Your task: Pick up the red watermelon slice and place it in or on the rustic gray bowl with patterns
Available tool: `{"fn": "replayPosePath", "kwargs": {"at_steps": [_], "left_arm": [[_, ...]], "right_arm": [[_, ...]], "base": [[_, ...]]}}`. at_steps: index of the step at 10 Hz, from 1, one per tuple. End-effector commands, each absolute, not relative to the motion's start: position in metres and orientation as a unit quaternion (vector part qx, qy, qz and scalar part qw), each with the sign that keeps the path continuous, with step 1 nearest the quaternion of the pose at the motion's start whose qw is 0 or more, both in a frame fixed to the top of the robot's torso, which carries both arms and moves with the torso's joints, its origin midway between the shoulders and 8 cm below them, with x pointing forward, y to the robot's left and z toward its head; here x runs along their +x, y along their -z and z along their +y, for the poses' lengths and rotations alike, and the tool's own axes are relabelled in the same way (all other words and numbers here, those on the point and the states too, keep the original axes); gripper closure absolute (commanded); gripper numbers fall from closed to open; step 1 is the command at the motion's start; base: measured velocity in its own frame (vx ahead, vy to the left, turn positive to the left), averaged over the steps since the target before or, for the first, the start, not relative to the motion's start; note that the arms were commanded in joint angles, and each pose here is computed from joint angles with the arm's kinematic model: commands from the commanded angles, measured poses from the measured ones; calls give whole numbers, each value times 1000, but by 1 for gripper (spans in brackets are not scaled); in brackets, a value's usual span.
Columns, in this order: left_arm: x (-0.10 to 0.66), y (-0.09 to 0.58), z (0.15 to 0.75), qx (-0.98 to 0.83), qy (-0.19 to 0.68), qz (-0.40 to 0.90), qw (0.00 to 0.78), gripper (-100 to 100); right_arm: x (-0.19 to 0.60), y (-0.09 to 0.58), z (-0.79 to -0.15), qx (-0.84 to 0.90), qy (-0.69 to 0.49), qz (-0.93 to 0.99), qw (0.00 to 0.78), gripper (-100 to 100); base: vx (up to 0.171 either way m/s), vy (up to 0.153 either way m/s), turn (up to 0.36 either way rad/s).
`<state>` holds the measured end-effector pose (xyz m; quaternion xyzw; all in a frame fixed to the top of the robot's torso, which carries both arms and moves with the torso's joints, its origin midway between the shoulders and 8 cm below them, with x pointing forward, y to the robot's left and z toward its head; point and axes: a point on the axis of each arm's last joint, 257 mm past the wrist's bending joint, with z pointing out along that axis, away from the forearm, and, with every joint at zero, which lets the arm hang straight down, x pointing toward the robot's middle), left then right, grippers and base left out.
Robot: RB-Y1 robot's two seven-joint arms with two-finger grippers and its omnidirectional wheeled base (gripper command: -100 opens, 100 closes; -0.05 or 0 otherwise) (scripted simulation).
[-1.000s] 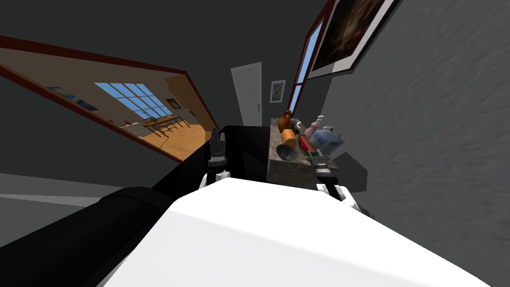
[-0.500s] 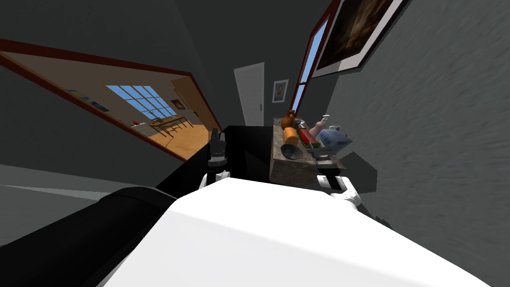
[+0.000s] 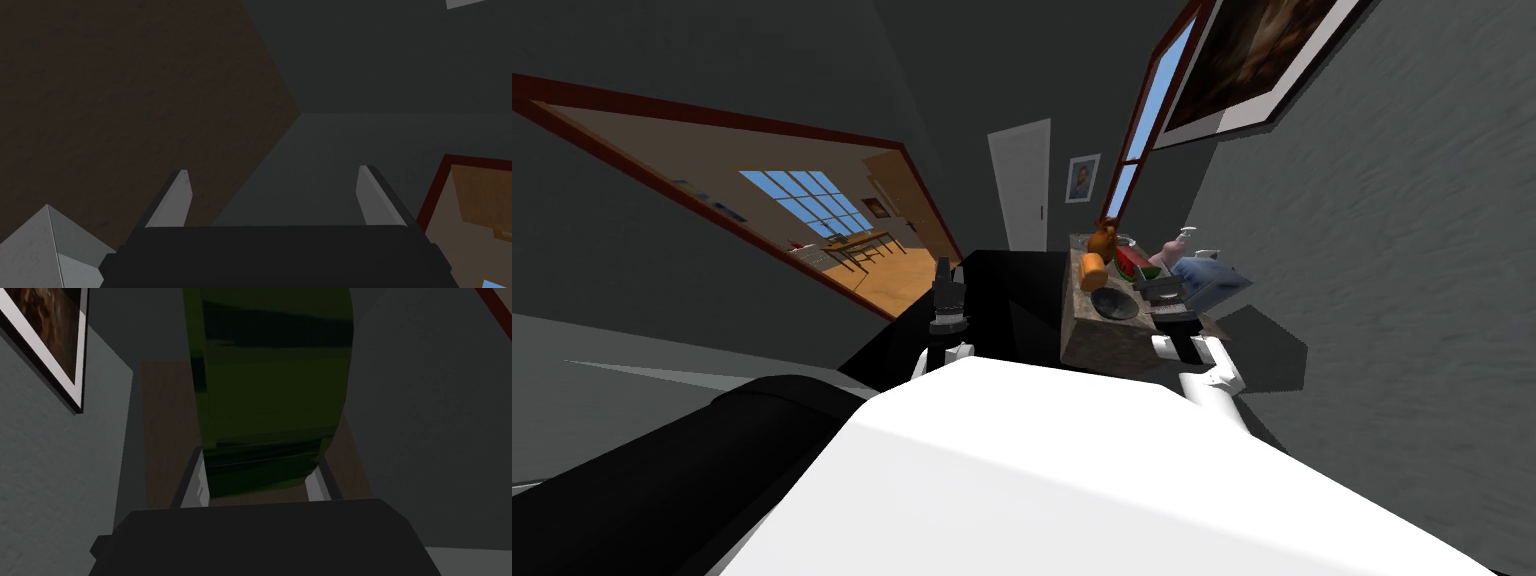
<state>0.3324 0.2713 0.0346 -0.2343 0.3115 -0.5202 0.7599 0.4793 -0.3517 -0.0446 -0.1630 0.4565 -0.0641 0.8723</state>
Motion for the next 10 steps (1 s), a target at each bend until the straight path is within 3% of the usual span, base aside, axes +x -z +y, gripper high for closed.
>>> {"fn": "replayPosePath", "kwargs": {"at_steps": [1,10], "left_arm": [[332,-35,271,-234,520,311,760,0],[332,-35,271,-234,520,312,760,0]], "right_arm": [[483,32,-351,-160,60,454,874,100],[520,80,-397,-92,52,554,826,100]], "base": [[-99,120,-15],[-72,69,-7]]}}
